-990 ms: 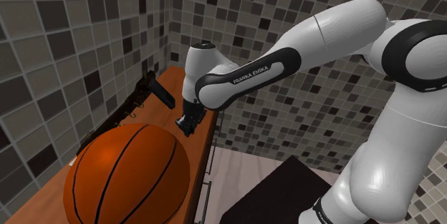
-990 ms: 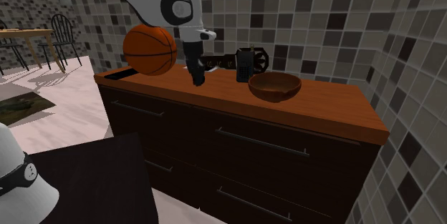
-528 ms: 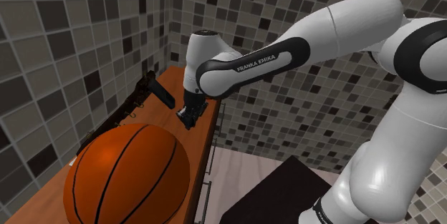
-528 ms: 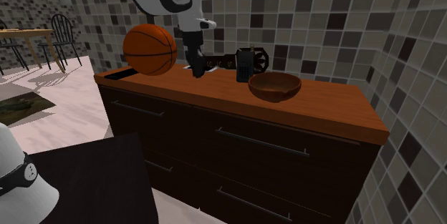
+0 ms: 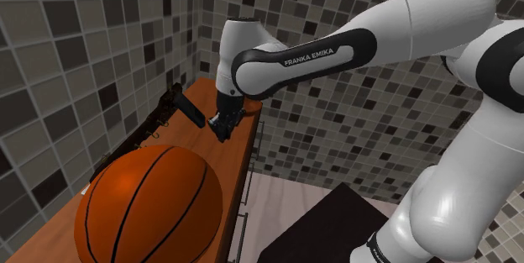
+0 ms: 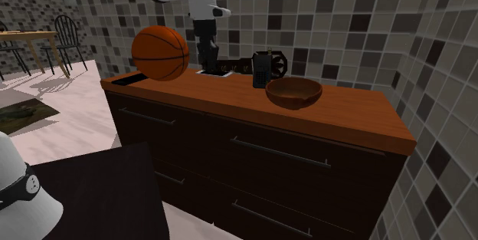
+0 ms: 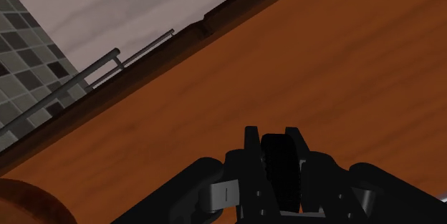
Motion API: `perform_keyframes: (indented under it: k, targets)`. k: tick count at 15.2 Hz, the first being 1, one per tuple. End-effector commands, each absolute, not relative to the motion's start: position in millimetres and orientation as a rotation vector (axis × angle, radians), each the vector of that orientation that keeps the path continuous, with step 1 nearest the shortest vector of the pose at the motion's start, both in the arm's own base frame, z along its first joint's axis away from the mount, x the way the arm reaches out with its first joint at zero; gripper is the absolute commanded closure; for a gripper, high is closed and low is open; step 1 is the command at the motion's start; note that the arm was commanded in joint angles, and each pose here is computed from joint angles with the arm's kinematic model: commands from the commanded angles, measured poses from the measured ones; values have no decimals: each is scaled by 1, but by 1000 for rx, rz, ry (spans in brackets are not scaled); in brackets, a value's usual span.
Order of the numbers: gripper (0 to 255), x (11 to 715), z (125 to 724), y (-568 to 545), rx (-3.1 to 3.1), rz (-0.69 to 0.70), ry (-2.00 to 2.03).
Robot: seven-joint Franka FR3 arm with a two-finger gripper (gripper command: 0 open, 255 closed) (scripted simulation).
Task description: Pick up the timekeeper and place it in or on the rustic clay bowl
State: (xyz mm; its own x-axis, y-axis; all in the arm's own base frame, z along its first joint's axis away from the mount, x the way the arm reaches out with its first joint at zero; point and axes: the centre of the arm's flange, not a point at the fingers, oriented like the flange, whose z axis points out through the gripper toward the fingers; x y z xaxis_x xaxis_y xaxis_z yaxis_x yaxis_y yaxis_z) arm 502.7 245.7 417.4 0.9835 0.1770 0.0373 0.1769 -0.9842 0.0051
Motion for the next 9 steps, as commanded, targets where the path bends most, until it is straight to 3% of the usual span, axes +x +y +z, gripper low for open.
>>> perform_keyframes:
  k: [1, 9]
  targets:
    - [255, 502, 428, 246, 3127, 58, 279]
    - [255, 502, 471, 246, 3127, 58, 279]
